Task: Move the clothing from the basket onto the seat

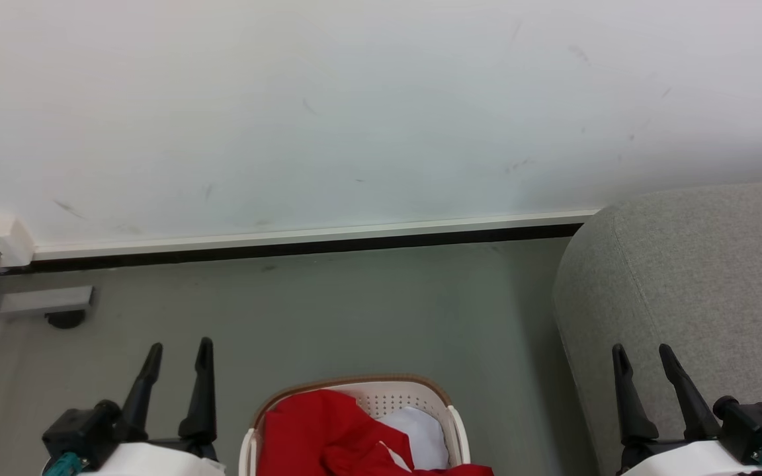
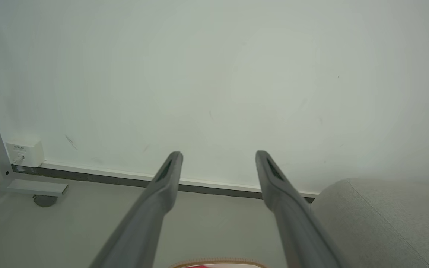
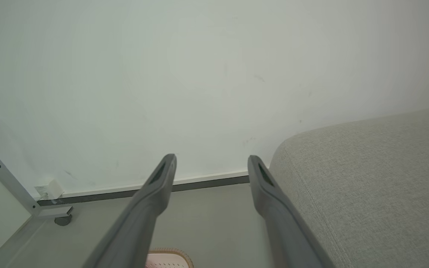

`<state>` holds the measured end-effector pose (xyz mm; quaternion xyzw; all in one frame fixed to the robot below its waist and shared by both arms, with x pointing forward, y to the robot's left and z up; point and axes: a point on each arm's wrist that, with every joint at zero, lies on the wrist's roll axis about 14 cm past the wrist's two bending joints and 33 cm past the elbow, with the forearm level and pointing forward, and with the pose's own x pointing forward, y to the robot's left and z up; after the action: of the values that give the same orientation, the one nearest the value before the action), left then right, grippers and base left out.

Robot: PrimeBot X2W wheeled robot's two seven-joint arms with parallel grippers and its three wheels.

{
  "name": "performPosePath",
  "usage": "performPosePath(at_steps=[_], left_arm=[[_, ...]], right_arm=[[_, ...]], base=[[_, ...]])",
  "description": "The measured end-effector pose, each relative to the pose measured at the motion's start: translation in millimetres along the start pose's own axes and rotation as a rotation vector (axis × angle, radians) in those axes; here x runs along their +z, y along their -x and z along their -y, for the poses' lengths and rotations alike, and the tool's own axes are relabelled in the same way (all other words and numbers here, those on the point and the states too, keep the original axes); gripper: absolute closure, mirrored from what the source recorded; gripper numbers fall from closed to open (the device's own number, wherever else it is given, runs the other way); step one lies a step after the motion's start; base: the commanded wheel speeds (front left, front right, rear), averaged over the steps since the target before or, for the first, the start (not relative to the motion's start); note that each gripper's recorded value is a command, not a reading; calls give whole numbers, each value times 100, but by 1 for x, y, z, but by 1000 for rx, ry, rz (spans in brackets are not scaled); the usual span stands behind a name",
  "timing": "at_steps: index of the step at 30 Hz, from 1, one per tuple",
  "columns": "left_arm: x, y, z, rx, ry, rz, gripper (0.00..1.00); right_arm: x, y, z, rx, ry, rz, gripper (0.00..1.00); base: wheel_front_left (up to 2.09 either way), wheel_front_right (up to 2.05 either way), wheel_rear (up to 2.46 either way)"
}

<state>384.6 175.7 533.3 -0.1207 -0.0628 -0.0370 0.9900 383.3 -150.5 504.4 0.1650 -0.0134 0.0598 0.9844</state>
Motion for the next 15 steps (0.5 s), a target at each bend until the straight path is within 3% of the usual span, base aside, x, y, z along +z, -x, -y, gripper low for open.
performPosePath(at_steps=[15], left_arm=[[3, -1, 6, -34, -123, 17, 0]], right_arm=[[8, -2, -7, 31, 90, 33, 0]], base=[[0, 0, 0]])
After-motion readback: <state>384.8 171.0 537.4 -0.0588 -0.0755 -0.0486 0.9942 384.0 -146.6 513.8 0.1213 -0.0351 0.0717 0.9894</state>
